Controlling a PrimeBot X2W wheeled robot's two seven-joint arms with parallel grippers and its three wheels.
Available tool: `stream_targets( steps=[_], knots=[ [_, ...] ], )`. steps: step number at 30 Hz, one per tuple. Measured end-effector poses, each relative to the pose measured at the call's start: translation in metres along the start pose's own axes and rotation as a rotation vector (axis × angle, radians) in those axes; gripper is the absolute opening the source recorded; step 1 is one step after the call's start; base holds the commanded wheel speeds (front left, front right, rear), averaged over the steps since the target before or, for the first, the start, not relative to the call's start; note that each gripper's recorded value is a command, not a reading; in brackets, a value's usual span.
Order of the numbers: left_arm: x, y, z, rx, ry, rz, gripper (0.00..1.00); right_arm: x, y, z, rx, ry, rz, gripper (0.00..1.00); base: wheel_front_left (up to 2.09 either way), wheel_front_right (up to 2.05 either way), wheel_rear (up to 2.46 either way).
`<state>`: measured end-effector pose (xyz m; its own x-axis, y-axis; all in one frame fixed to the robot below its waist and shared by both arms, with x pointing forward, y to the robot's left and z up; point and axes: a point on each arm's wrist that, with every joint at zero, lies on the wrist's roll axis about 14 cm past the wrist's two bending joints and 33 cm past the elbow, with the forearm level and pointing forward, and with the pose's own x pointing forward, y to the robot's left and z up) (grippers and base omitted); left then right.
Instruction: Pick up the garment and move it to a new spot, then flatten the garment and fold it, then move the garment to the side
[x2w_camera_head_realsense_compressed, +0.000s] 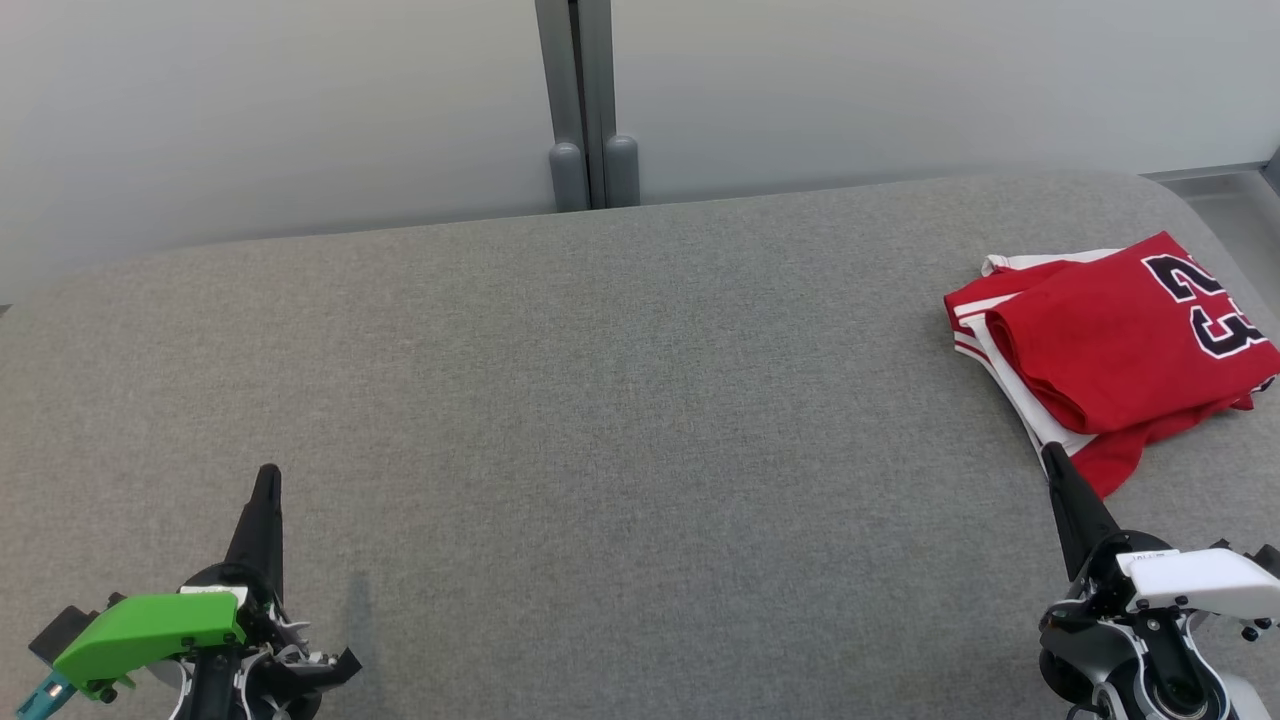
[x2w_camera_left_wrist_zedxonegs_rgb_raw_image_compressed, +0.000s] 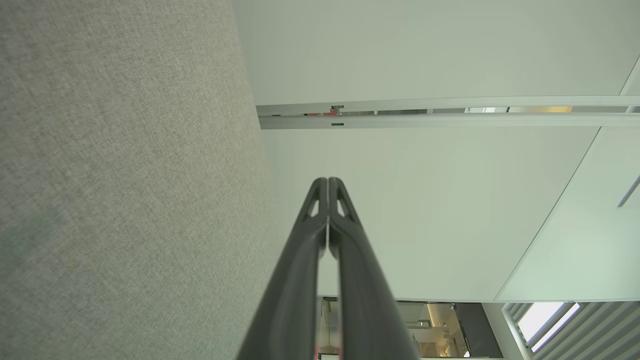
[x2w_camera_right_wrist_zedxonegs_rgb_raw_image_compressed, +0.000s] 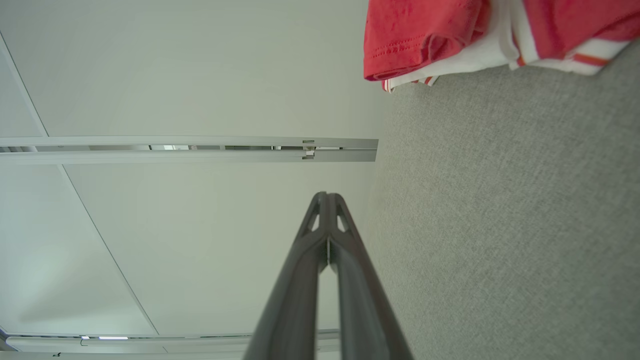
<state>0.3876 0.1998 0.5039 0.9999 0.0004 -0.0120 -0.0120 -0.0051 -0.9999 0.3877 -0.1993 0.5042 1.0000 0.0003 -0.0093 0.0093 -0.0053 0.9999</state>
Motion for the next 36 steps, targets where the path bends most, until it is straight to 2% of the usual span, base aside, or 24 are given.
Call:
stream_targets(
  steps=[36],
  knots=[
    [0.0,0.0,0.0,0.0,0.0,0.0,0.0,0.0,0.0,0.0,0.0,0.0,0.0,0.0,0.0,0.0,0.0]
  ],
)
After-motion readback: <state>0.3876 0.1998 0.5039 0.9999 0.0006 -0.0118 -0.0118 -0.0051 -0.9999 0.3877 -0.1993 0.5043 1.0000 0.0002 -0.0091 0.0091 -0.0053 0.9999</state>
